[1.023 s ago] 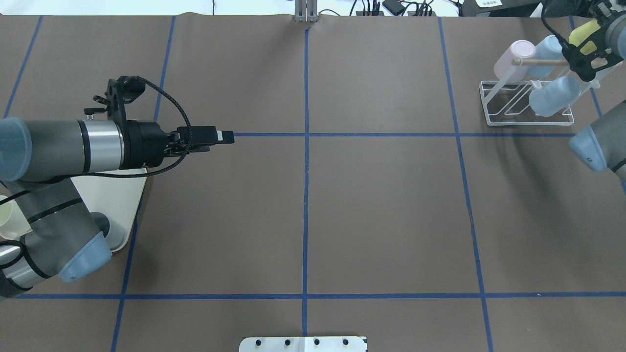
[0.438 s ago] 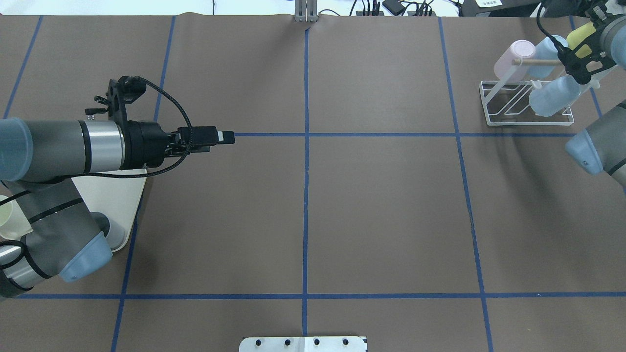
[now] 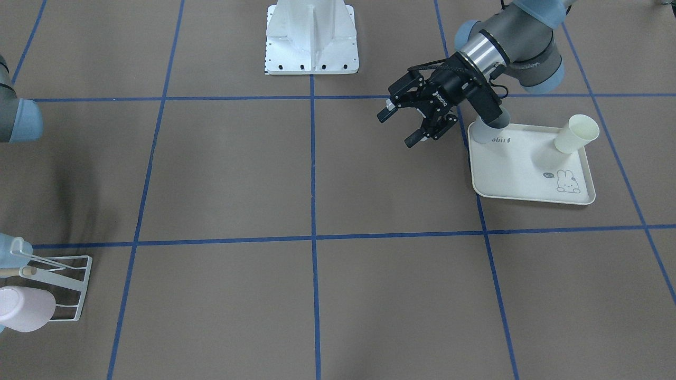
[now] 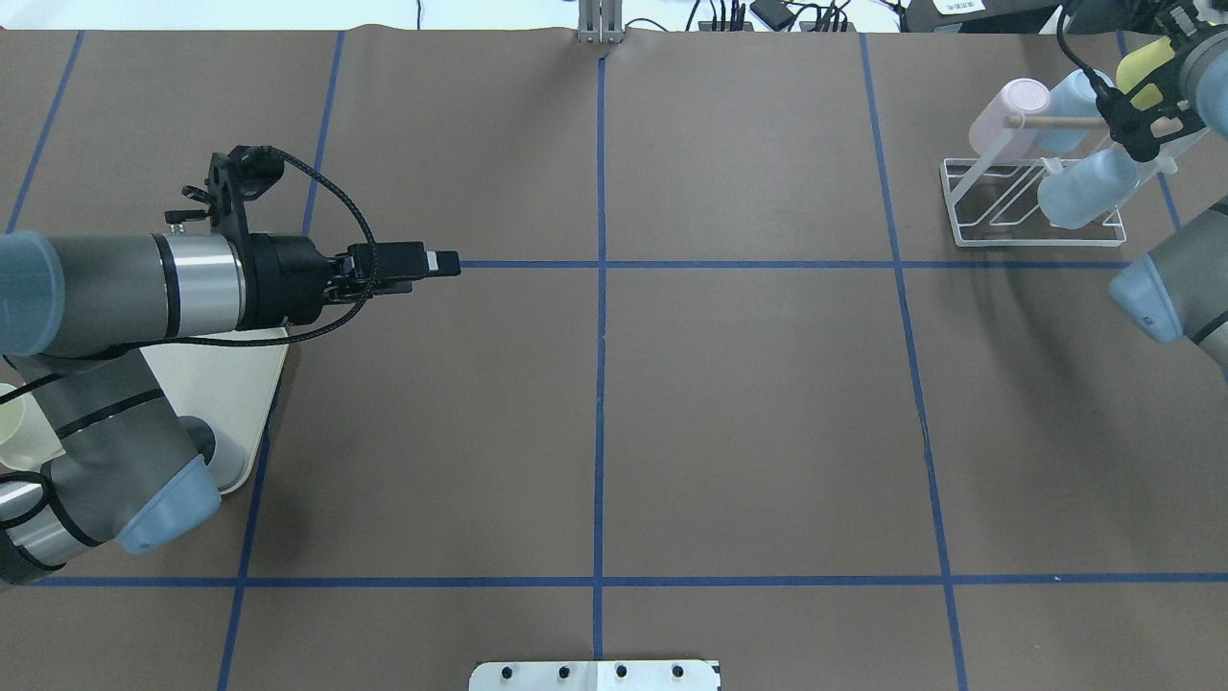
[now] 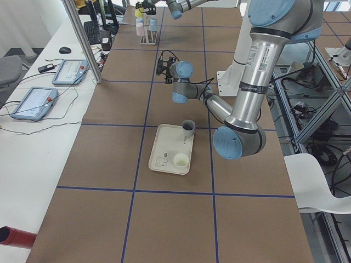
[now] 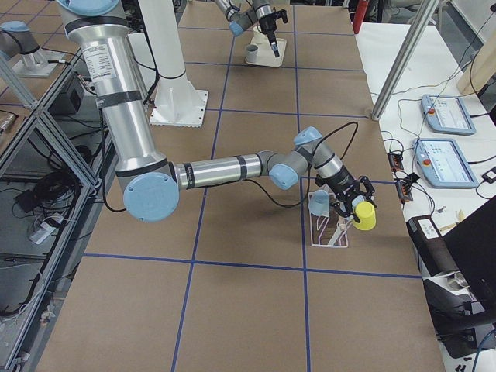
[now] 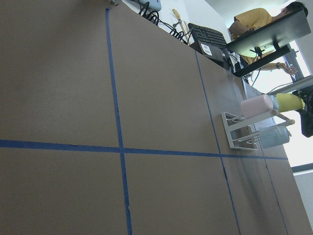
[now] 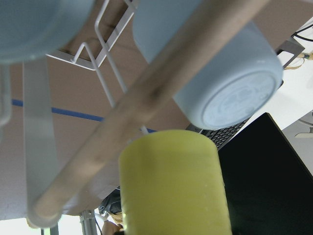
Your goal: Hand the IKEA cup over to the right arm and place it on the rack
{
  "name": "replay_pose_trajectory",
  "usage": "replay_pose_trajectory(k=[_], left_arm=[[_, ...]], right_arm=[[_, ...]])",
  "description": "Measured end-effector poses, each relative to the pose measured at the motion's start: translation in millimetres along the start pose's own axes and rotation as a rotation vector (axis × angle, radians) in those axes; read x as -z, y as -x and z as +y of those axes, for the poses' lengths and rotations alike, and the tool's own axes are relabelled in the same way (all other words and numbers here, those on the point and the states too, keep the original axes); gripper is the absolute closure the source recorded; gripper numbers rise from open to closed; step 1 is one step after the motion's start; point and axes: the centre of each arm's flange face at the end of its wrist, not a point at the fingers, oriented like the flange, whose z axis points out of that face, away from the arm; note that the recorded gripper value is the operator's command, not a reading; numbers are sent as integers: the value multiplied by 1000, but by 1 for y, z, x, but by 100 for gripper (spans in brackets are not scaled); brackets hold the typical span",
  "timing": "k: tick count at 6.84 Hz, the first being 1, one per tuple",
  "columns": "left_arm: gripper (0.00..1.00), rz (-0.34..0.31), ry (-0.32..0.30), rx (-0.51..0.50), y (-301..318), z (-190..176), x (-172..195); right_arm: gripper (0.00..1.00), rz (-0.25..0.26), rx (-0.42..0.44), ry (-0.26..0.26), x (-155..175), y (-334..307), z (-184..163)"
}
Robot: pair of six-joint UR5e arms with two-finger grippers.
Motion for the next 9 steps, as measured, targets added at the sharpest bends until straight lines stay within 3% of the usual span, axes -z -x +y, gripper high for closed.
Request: replay_pose_trajectory(k=[4, 6, 8, 9], left_arm=[[0, -4, -2, 2, 2, 0, -1], [0, -5, -1, 2, 3, 0, -2], [0, -2, -1, -4, 2, 1, 0], [0, -6, -1, -8, 3, 1, 4]], right_arm=[[12, 4, -10, 7, 1, -1, -2], [12, 34, -71, -13, 15, -10, 0], [8, 62, -320, -135, 49, -19, -1], [1, 55, -515, -222, 74, -14, -1]])
